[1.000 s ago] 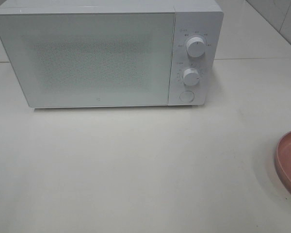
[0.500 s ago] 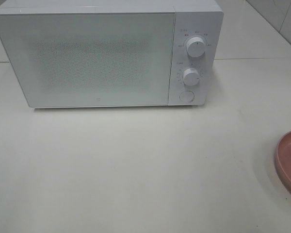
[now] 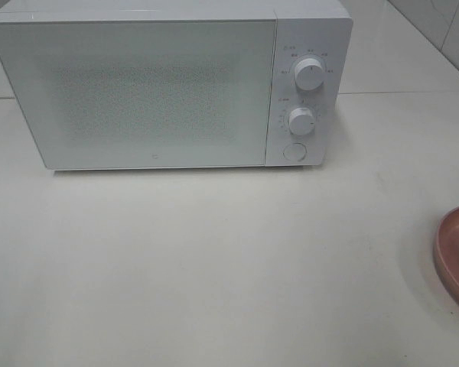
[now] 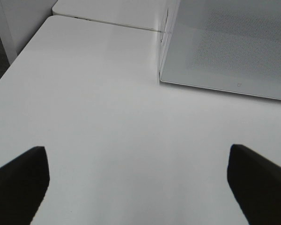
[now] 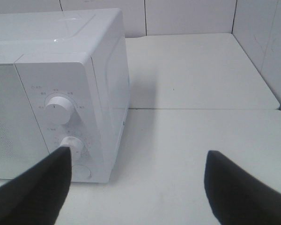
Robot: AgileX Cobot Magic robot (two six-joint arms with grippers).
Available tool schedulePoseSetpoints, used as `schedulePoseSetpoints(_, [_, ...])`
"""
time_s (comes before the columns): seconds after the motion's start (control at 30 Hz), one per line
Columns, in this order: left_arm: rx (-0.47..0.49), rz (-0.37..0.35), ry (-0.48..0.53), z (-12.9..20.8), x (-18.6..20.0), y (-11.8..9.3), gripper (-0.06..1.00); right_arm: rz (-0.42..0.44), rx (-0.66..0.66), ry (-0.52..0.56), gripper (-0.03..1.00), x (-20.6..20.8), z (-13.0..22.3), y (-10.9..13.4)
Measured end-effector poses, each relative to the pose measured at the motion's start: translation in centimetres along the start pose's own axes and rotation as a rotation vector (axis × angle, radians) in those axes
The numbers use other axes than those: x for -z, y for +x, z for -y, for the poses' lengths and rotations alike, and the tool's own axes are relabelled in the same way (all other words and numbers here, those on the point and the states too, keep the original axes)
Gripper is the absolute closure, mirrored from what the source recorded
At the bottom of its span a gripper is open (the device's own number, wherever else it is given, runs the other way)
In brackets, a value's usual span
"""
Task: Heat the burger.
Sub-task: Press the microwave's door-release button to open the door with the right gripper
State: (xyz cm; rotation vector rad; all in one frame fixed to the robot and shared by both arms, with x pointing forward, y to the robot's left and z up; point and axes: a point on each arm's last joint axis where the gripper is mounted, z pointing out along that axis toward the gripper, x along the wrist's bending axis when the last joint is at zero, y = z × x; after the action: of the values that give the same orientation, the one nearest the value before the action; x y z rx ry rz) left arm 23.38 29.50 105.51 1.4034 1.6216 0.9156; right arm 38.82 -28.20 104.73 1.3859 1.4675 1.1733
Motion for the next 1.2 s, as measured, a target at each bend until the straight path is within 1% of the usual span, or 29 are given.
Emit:
schedulePoseSetpoints(0.13, [0.000, 0.000, 0.000, 0.0, 0.0, 0.0, -0.03, -0.017, 0.001, -0.037, 0.23, -0.8, 0.5, 0.1])
schedulePoseSetpoints(0.17, [0.000, 0.000, 0.000, 0.0, 0.0, 0.0, -0.03, -0.030, 0.000, -0.067, 0.23, -1.4, 0.7, 0.2])
schedulePoseSetpoints(0.37, [0.000, 0.000, 0.000, 0.0, 0.0, 0.0, -0.03, -0.053, -0.004, -0.111, 0.23, -3.2, 0.9, 0.4])
schedulePoseSetpoints(0.57, [0.000, 0.000, 0.000, 0.0, 0.0, 0.0, -0.03, -0.063, -0.008, -0.096, 0.23, -4.8, 1.5, 0.4])
schedulePoseSetpoints(0.63, [0.000, 0.000, 0.000, 0.0, 0.0, 0.0, -0.03, -0.066, -0.005, -0.074, 0.23, -5.8, 2.2, 0.5])
schedulePoseSetpoints(0.77, [0.000, 0.000, 0.000, 0.0, 0.0, 0.0, -0.03, -0.053, -0.006, -0.055, 0.23, -6.6, 3.2, 0.3])
schedulePoseSetpoints(0.87, [0.000, 0.000, 0.000, 0.0, 0.0, 0.0, -0.03, -0.028, -0.009, -0.074, 0.23, -6.9, 4.1, 0.0])
schedulePoseSetpoints(0.93, [0.000, 0.000, 0.000, 0.0, 0.0, 0.0, -0.03, 0.023, -0.049, -0.117, 0.23, -6.9, 5.2, -0.6])
schedulePoseSetpoints(1.1, [0.000, 0.000, 0.000, 0.0, 0.0, 0.0, -0.03, 0.054, -0.071, -0.137, 0.23, -6.7, 5.5, -0.9])
schedulePoseSetpoints(1.2, [0.000, 0.000, 0.000, 0.0, 0.0, 0.0, -0.03, 0.057, -0.088, -0.148, 0.23, -6.6, 5.5, -0.6])
